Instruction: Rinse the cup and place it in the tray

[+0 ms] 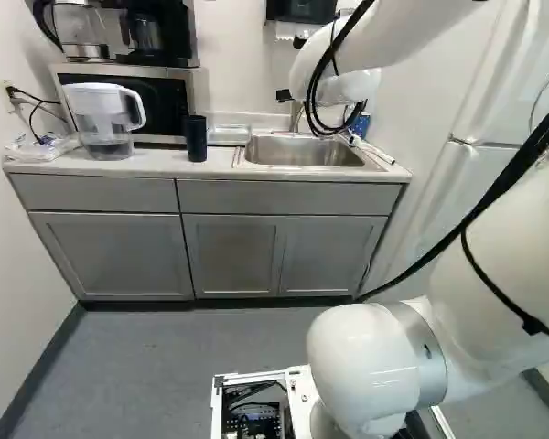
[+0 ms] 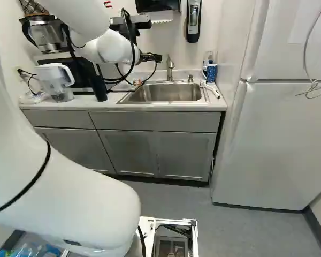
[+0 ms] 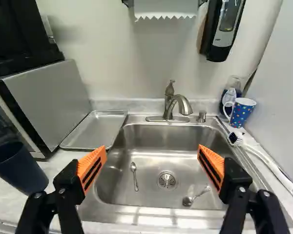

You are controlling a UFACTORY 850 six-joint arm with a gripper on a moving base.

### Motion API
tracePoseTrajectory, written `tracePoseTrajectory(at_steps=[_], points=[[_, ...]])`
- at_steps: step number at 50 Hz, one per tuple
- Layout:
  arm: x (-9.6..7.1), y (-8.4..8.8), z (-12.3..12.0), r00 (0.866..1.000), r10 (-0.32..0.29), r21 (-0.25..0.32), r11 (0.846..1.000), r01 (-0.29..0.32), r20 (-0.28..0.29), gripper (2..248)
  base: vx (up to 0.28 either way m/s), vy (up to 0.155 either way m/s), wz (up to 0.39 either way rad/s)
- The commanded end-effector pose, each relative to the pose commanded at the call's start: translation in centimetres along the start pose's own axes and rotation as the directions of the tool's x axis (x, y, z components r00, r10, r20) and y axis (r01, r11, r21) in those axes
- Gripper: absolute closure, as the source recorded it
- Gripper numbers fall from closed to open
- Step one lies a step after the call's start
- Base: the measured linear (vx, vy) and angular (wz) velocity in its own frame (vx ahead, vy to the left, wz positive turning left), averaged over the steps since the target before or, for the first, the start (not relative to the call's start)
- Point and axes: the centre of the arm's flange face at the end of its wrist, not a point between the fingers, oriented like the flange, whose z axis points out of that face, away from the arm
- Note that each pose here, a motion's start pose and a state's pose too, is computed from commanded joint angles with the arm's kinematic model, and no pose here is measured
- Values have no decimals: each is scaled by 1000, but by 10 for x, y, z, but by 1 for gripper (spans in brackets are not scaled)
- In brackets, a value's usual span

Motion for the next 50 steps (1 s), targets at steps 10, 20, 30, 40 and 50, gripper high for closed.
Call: tracePoseTrajectory(at_steps=[10, 20, 30, 40, 50], points=[[0, 0, 0, 1000, 0, 0, 1000, 0, 0, 3, 113, -38, 129], [0, 0, 0, 1000, 0, 0, 1000, 0, 0, 3, 107, -39, 129], [0, 0, 0, 1000, 0, 0, 1000, 0, 0, 3, 108, -38, 135], [0, 0, 0, 1000, 0, 0, 1000, 0, 0, 3, 103, -35, 131], [0, 0, 0, 1000, 0, 0, 1000, 0, 0, 3, 94, -32, 126]])
